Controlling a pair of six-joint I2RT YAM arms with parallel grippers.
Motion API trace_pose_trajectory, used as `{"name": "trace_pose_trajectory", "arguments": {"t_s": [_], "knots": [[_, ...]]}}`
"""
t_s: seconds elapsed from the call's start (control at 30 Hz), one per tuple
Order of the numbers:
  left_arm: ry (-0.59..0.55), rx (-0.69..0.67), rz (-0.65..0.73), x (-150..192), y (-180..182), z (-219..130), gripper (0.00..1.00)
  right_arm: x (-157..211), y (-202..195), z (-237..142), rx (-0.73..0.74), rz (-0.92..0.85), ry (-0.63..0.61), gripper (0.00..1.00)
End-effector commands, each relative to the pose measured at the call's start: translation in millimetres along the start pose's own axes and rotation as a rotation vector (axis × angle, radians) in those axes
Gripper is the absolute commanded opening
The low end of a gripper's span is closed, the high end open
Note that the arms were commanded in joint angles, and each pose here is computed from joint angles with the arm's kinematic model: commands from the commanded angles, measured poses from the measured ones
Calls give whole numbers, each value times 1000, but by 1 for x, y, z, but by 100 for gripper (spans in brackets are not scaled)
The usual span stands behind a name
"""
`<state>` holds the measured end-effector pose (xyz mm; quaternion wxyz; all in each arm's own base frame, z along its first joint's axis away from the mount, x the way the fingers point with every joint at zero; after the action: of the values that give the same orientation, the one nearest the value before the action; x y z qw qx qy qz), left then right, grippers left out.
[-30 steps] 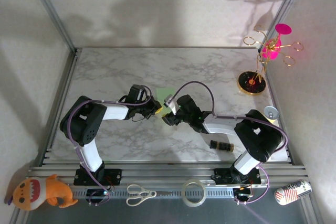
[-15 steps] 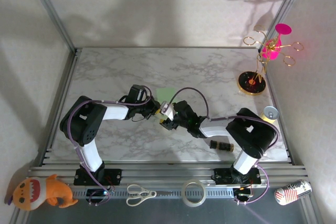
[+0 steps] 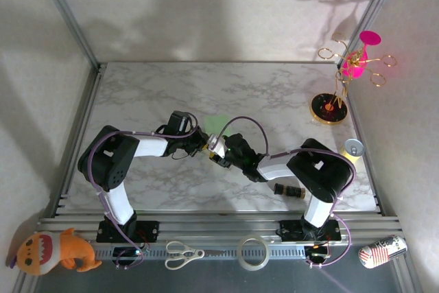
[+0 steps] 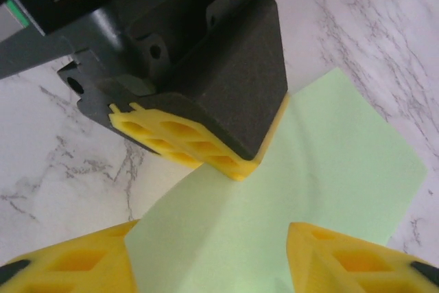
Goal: Fold a paper plane with a square sheet of paper (pick it up from the middle)
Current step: Third fold the triangle at the center of the table.
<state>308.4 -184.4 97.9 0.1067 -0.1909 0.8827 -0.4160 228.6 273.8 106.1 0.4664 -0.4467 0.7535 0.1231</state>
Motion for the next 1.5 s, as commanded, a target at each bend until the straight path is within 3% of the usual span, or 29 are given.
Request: {"name": "trace_pose_trajectory", "arguments": {"t_s": [0.0,0.17,0.33,0.43,0.6,0.77,0.93,1.17,1.47], "knots": [[-7,33,17,-4,-14,-8,0,2,5,2,-2,-27,-11,49],[-12,33,16,-4,-15,-10,5,4,9,3,-42,-27,4,33],[-40,-2,17,-8,-11,-16,19,3,10,2,-67,-6,3,20],[-96,-54,27,-18,-6,-30,28,3,12,1,-100,15,14,13],[-169,-147,127,-36,-16,-56,34,3,15,1,-152,70,47,8],[-138,-104,197,-44,-30,-49,31,1,14,1,-208,161,53,7],[-79,-108,241,-46,-35,-18,24,-1,12,0,-254,248,40,6],[-22,-195,292,-51,-30,18,17,-2,6,-1,-282,345,31,7],[20,-299,323,-48,-16,35,10,-1,-7,1,-255,460,40,7]]}}
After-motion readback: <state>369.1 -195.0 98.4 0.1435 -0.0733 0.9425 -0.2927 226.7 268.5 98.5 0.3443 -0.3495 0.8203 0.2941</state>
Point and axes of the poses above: each hand's point on the last joint's axis, 136 mm out from that joint toward the fingers, its own z axis out along the fingers, its own y axis along the line the jaws close on, x = y × z, the point moved 10 cm from there along -z, back along the fingers, and after that the axes turned 8 degrees about z, right-handed, at the moved point
